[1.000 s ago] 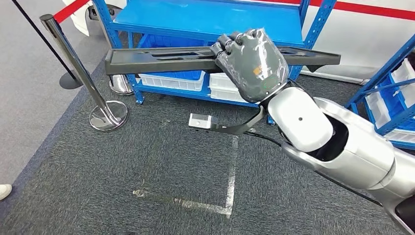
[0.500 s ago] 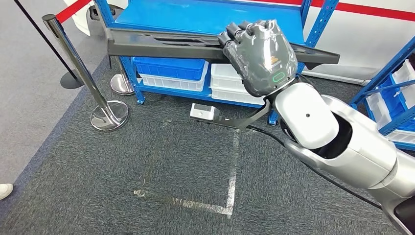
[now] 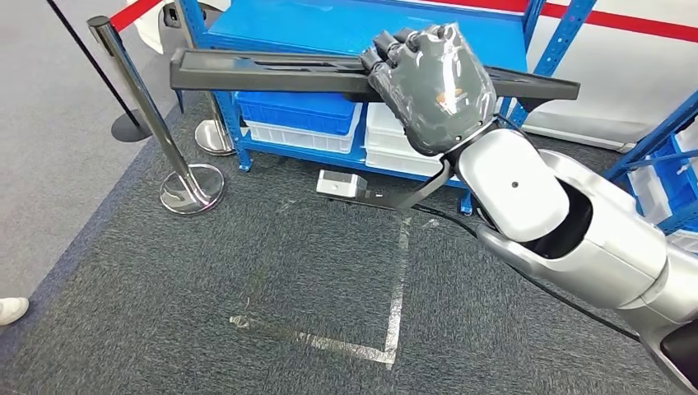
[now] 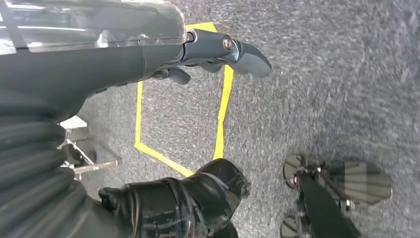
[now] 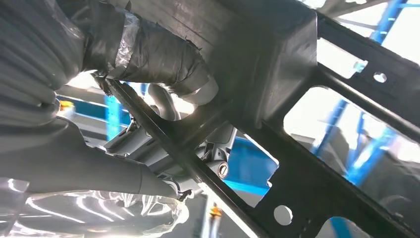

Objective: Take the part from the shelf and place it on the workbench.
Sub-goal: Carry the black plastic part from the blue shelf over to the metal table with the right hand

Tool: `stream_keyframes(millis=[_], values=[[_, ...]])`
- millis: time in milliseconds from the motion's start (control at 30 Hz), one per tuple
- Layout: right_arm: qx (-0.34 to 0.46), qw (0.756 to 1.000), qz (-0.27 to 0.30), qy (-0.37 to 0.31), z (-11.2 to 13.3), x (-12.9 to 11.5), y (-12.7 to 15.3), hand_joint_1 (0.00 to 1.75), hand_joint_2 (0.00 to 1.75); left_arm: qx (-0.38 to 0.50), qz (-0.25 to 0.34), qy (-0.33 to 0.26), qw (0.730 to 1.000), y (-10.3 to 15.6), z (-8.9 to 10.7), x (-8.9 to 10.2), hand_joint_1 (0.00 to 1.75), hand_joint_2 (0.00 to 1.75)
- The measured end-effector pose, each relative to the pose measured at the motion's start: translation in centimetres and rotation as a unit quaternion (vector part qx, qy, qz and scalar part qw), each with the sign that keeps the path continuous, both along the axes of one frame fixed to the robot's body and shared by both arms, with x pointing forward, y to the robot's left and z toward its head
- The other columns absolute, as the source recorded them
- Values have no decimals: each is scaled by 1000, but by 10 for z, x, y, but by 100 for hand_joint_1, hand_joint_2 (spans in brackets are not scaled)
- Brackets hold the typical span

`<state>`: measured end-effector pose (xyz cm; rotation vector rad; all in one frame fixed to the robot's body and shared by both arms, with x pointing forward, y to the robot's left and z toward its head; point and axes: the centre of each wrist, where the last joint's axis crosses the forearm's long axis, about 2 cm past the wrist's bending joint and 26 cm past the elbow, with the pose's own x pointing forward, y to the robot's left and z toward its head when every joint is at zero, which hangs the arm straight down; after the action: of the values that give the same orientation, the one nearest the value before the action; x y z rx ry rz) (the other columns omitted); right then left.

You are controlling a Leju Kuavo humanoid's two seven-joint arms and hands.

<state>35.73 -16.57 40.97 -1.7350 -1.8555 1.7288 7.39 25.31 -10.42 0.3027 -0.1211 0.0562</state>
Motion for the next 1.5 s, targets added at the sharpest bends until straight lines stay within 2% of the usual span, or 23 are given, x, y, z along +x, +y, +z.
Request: stream_keyframes(millis=[667, 1500], values=[[-19, 1000, -7, -10, 4, 2, 3, 175, 175, 1, -1, -1, 1000, 0, 0, -2, 0, 175], [-22, 1000, -14, 7, -7, 3, 3, 175, 175, 4, 0, 0, 1000, 1, 0, 0, 0, 175]])
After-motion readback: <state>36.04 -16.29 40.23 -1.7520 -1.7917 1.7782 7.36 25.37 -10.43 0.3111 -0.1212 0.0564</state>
